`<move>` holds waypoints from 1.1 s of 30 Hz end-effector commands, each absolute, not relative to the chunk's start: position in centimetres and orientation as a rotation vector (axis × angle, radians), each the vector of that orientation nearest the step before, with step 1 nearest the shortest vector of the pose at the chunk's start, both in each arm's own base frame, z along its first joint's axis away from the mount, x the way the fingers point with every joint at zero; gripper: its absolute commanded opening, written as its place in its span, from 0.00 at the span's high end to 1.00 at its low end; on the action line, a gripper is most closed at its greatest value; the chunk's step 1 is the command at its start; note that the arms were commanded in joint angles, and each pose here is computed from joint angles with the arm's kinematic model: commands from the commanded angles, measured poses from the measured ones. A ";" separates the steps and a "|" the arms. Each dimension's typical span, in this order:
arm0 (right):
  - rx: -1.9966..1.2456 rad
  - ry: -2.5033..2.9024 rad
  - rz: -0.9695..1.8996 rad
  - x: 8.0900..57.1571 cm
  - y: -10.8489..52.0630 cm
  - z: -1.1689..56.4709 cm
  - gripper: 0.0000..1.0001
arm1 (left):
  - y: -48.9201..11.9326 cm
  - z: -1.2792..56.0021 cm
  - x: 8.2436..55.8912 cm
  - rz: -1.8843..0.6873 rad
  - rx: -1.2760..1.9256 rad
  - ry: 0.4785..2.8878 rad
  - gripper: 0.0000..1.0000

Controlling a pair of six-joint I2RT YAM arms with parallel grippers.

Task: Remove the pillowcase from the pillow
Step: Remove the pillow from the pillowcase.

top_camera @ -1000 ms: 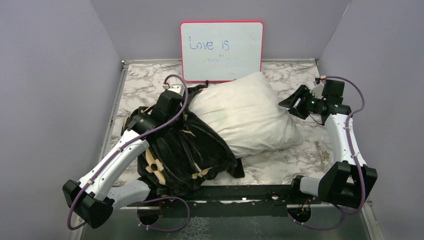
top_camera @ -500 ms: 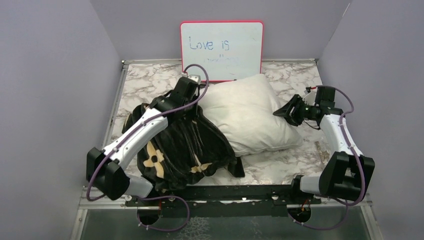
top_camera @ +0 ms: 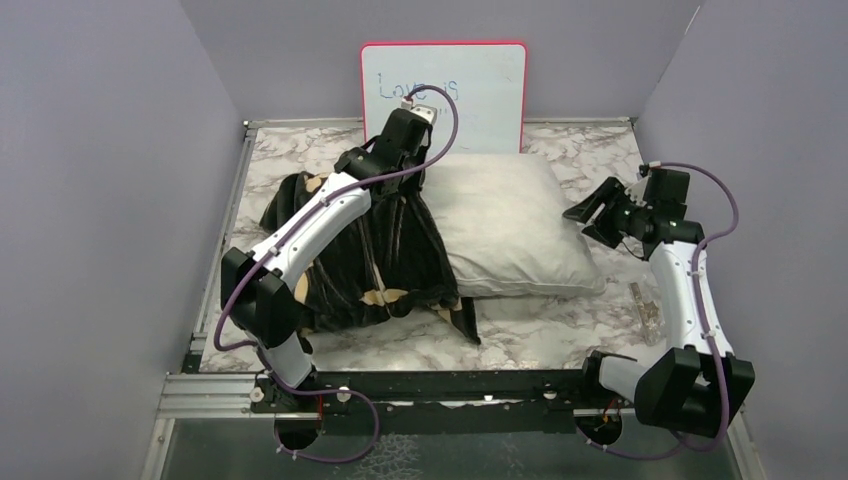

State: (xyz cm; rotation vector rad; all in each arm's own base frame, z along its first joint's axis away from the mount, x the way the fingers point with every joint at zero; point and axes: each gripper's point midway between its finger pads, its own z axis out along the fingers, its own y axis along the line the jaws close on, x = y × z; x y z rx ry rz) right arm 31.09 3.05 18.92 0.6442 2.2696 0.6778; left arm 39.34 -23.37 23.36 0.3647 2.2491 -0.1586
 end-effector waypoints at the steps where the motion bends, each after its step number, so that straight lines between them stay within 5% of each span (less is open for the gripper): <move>1: 0.521 2.221 0.681 31.1 3.5 22.2 0.29 | -23.4 27.5 42.0 -0.105 0.385 2.082 1.00; 6: 0.245 2.075 0.905 30.8 6.9 28.0 0.12 | -23.7 30.0 43.1 -0.107 0.409 2.010 1.00; 13: -0.062 2.105 1.000 29.8 13.7 30.1 0.10 | -22.7 31.4 43.3 -0.099 0.364 2.003 1.00; 20: -0.285 2.288 0.894 28.9 19.9 25.5 0.10 | -16.5 27.1 39.0 -0.046 0.177 2.155 0.34; 22: -0.318 2.379 0.828 28.7 20.9 23.2 0.11 | -14.3 26.7 37.4 -0.063 0.108 2.174 0.22; 33: -0.127 2.658 0.475 30.5 19.3 12.8 0.32 | -18.7 27.9 22.5 -0.827 0.120 2.242 0.14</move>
